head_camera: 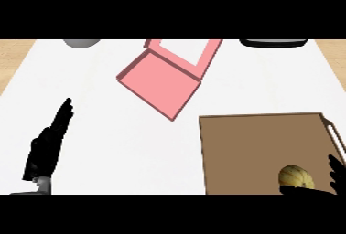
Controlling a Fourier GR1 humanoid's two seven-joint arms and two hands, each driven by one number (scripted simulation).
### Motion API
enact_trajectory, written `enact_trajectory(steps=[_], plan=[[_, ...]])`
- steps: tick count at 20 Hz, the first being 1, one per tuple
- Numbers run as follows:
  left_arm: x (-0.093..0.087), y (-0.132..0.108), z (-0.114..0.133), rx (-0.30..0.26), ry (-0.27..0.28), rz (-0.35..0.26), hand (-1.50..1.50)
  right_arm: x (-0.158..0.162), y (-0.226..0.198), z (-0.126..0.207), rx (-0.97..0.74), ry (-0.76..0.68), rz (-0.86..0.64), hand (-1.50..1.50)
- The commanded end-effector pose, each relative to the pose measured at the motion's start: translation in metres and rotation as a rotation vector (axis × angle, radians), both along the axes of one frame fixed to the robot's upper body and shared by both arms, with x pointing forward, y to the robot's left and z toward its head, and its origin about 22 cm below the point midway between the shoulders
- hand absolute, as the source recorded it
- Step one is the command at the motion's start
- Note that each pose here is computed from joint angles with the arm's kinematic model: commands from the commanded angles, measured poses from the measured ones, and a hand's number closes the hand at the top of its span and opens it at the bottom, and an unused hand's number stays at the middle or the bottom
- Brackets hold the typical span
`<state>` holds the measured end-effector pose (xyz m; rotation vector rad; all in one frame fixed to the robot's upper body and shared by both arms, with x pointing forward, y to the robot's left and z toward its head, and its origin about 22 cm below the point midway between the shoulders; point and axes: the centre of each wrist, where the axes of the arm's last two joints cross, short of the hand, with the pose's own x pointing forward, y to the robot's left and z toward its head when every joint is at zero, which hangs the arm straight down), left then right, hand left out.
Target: Pick the squash from the tray and place it in the cardboard box
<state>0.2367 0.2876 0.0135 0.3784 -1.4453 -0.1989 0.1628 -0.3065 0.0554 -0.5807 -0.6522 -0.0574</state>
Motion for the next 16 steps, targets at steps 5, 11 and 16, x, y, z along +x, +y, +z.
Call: enact_trajectory(steps=[5, 11, 16], plan=[[-0.007, 0.009, -0.004, 0.012, 0.007, -0.023, 0.00, 0.010, 0.012, -0.021, 0.033, 0.039, -0.012, -1.50], [0.000, -0.003, -0.009, -0.002, 0.006, -0.018, 0.00, 0.002, 0.021, -0.053, 0.023, 0.078, 0.028, -1.50], [-0.002, 0.016, -0.005, -0.004, -0.010, 0.019, 0.00, 0.001, 0.013, -0.034, 0.081, 0.029, 0.005, 1.50]])
